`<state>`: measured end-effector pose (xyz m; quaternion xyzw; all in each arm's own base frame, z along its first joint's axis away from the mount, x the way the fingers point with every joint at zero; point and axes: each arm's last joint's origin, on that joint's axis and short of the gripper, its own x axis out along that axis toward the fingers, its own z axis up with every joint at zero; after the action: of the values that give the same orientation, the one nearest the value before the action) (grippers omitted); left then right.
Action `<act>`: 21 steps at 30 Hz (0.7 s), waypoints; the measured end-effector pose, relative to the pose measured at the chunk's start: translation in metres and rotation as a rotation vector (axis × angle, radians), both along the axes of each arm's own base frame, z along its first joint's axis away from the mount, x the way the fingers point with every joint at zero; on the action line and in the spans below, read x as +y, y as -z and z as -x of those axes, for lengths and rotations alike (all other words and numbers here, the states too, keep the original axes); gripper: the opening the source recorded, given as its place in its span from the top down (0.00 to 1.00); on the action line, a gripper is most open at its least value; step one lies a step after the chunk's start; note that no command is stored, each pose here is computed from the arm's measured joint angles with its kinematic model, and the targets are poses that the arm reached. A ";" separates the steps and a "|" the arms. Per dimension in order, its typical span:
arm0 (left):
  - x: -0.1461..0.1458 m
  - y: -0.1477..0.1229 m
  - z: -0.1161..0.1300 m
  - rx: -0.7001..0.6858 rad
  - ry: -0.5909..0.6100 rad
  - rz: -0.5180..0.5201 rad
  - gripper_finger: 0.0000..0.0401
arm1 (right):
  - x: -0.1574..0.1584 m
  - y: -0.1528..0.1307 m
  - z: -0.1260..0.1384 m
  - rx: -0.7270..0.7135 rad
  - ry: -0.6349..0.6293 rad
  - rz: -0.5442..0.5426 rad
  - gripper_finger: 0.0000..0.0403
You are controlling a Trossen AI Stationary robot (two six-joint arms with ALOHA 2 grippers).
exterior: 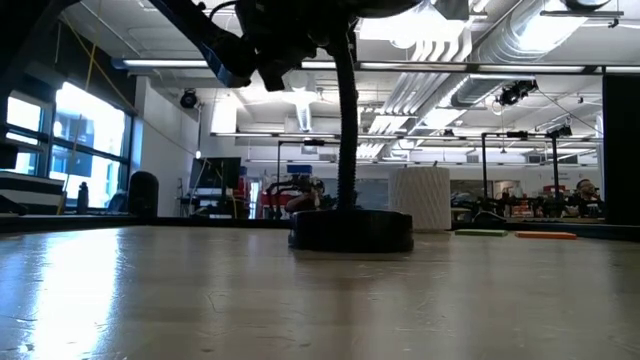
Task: Screw lightbulb
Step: Insert the lightbulb into the desk lamp
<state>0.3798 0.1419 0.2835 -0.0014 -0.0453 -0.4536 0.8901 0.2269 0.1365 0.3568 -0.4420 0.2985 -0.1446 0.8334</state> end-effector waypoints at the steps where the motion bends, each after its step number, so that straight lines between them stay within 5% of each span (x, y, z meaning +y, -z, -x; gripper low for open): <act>1: 0.000 0.000 0.000 -0.001 0.000 -0.001 0.34 | 0.002 -0.001 0.003 -0.024 0.018 0.012 0.35; 9: 0.000 0.000 0.000 0.003 0.003 0.002 0.34 | 0.015 0.004 -0.005 -0.020 -0.031 0.029 0.35; 21: 0.000 0.000 0.000 0.006 -0.010 0.010 0.34 | 0.013 0.023 -0.068 0.122 0.002 0.445 0.35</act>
<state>0.3802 0.1417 0.2838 -0.0073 -0.0448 -0.4488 0.8925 0.2951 0.1490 0.3334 -0.6226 0.3096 -0.1806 0.6957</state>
